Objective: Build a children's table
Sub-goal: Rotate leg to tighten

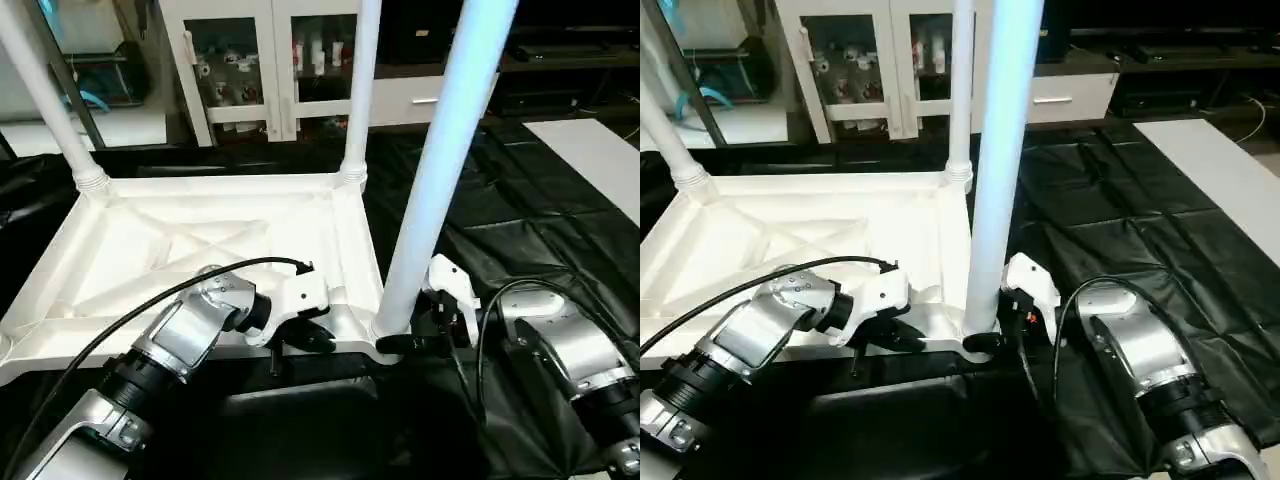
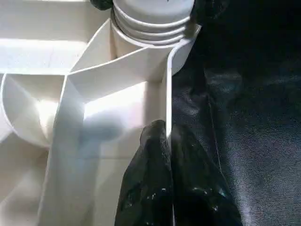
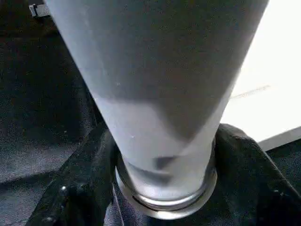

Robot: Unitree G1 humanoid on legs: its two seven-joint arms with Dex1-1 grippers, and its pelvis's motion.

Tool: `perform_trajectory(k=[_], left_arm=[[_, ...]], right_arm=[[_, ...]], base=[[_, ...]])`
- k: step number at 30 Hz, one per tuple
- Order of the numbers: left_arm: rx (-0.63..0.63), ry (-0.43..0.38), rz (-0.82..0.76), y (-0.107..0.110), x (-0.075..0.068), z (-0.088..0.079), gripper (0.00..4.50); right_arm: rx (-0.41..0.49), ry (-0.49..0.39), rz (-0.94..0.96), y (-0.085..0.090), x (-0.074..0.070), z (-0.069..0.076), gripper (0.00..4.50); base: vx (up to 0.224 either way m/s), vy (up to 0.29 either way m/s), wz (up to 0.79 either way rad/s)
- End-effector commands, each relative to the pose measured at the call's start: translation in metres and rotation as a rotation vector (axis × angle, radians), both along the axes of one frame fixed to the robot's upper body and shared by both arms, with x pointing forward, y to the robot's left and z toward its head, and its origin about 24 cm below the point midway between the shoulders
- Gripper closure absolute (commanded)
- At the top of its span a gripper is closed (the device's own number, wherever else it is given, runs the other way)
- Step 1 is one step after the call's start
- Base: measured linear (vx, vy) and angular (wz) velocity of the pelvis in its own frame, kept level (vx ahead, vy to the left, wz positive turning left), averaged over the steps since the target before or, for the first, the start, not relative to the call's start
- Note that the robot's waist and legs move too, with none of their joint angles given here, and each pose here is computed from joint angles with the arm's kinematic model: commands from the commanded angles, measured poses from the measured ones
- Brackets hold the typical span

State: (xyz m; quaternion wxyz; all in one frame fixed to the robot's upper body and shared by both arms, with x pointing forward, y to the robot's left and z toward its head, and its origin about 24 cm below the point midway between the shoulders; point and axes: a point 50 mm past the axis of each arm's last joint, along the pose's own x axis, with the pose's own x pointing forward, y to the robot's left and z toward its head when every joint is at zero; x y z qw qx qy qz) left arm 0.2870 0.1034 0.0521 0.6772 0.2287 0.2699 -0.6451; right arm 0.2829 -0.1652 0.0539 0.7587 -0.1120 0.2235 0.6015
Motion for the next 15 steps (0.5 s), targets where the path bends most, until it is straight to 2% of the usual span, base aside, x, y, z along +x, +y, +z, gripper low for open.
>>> perform_trajectory(k=[1, 6, 11, 15], left_arm=[[0.067, 0.093, -0.033, -0.001, -0.013, -0.022, 4.5], [0.064, 0.095, -0.01, 0.0, -0.013, -0.023, 4.5], [0.023, 0.076, 0.065, -0.004, -0.01, -0.025, 4.5], [-0.03, 0.066, 0.149, -0.012, -0.001, -0.022, 4.5]], right_arm=[[-0.034, 0.003, 0.019, 0.006, 0.0, -0.004, 1.8], [-0.036, 0.022, 0.032, 0.009, -0.002, -0.01, 1.85], [0.022, -0.004, -0.104, 0.015, 0.007, -0.016, 1.86], [0.082, -0.015, -0.302, 0.021, 0.019, -0.021, 1.86]], base=[[0.0, 0.0, 0.0], [0.0, 0.0, 0.0], [0.0, 0.0, 0.0], [-0.039, 0.011, -0.08]])
